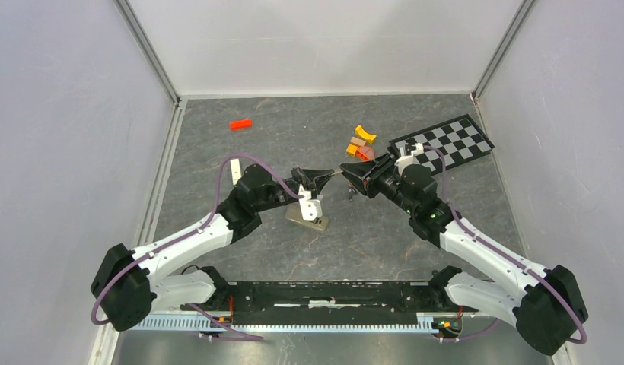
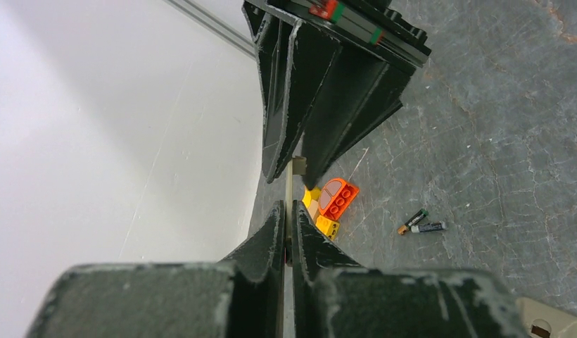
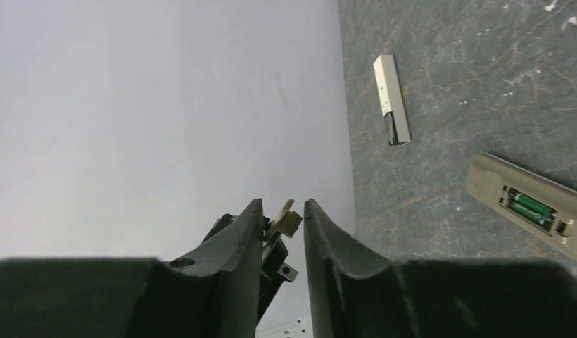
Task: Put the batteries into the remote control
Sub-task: Turn over the battery cover.
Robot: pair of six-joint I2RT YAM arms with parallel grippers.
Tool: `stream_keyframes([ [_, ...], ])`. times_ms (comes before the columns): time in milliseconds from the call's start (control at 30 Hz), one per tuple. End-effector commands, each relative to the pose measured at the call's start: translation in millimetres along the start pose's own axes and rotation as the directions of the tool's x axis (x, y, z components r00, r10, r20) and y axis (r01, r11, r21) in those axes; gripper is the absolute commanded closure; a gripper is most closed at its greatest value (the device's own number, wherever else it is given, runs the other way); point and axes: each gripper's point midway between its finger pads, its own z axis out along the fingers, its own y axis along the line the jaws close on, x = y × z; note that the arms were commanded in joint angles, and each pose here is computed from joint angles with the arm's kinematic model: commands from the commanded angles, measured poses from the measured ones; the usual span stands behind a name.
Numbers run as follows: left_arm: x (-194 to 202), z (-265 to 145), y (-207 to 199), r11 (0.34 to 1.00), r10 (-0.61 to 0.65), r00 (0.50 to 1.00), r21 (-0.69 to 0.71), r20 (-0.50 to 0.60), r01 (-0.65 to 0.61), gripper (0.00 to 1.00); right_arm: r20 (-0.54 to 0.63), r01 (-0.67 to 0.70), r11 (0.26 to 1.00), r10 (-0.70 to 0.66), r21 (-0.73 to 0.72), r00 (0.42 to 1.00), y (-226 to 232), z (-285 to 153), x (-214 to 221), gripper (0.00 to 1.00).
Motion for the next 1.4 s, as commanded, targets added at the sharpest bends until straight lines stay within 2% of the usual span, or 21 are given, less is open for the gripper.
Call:
stream_keyframes([
  [0,-22.4,-1.5,12.8,0.999,0.019,0.997,-0.036,0.078,-0.017,0.90,-0.021,-0.004,0.995,0.002,-0.098,1.000,28.2,-2.6,2.1,0.75],
  [100,-22.0,-1.5,12.6,0.999,0.001,0.997,-0.037,0.076,0.002,0.82,-0.042,-0.003,0.992,-0.003,-0.130,0.999,37.1,-6.2,5.8,0.87],
  [233,-20.8,-1.7,15.0,0.997,-0.057,0.996,-0.050,0.065,0.060,0.59,-0.012,0.008,0.989,-0.010,-0.146,1.000,37.9,-12.1,1.4,0.98],
  [300,-20.3,-1.6,13.6,0.993,-0.108,0.993,-0.042,0.056,0.110,0.43,0.016,0.016,0.989,-0.014,-0.145,1.000,33.9,-14.1,-2.8,1.00],
  [333,-20.8,-1.7,12.2,0.990,-0.134,0.989,-0.033,0.054,0.136,0.29,0.028,0.019,0.990,-0.015,-0.142,0.999,31.4,-15.2,-4.6,1.00],
  [367,-22.2,-2.0,10.6,0.985,-0.169,0.984,-0.021,0.052,0.170,0.02,0.044,0.023,0.989,-0.017,-0.144,0.999,30.1,-16.0,-7.1,1.00],
  [500,-32.4,-6.4,4.5,0.948,-0.319,0.946,0.015,0.058,0.318,0.00,0.090,0.055,0.987,-0.041,-0.148,0.995,27.7,-19.4,-13.9,1.00],
  [600,-40.4,-12.2,6.2,0.863,-0.503,0.861,-0.013,0.071,0.505,0.00,0.125,0.085,0.984,-0.065,-0.157,0.990,27.6,-21.9,-19.3,1.00],
  [700,-47.8,-18.4,11.9,0.671,-0.731,0.674,-0.068,0.105,0.738,0.00,0.158,0.114,0.978,-0.086,-0.176,0.984,28.8,-25.6,-24.1,1.00],
  [767,-50.6,-24.8,19.1,0.445,-0.877,0.459,-0.124,0.140,0.887,0.00,0.176,0.129,0.974,-0.096,-0.186,0.980,29.6,-28.1,-26.7,1.00],
  [800,-50.8,-28.7,22.8,0.313,-0.929,0.336,-0.158,0.154,0.937,0.00,0.178,0.131,0.974,-0.098,-0.186,0.979,28.7,-28.9,-26.9,1.00],
  [933,-60.3,-38.6,33.7,0.048,-0.977,0.085,-0.190,0.194,0.981,0.00,0.181,0.134,0.969,-0.096,-0.207,0.979,29.8,-32.5,-26.5,1.00],
  [1033,-52.6,-38.7,33.6,-0.193,-0.962,-0.140,-0.223,0.234,0.955,0.00,0.153,0.133,0.961,-0.098,-0.241,0.983,35.8,-33.4,-20.8,1.00],
  [1133,-52.7,-26.8,29.9,-0.371,-0.915,-0.332,-0.155,0.230,0.916,0.02,0.091,0.104,0.954,-0.082,-0.281,0.992,40.2,-35.8,-9.8,1.00],
  [1200,-55.9,-15.8,23.9,-0.444,-0.886,-0.422,-0.089,0.193,0.892,0.06,0.051,0.076,0.943,-0.063,-0.323,0.997,44.8,-40.6,-3.0,1.00],
  [1267,-57.4,-7.3,20.4,-0.491,-0.862,-0.478,-0.038,0.168,0.870,0.12,0.026,0.066,0.940,-0.061,-0.334,0.998,45.8,-43.0,1.3,1.00],
  [1367,-61.3,-1.6,22.3,-0.497,-0.856,-0.493,0.010,0.157,0.868,0.22,0.018,0.073,0.943,-0.071,-0.326,0.997,44.1,-43.4,3.2,1.00],
])
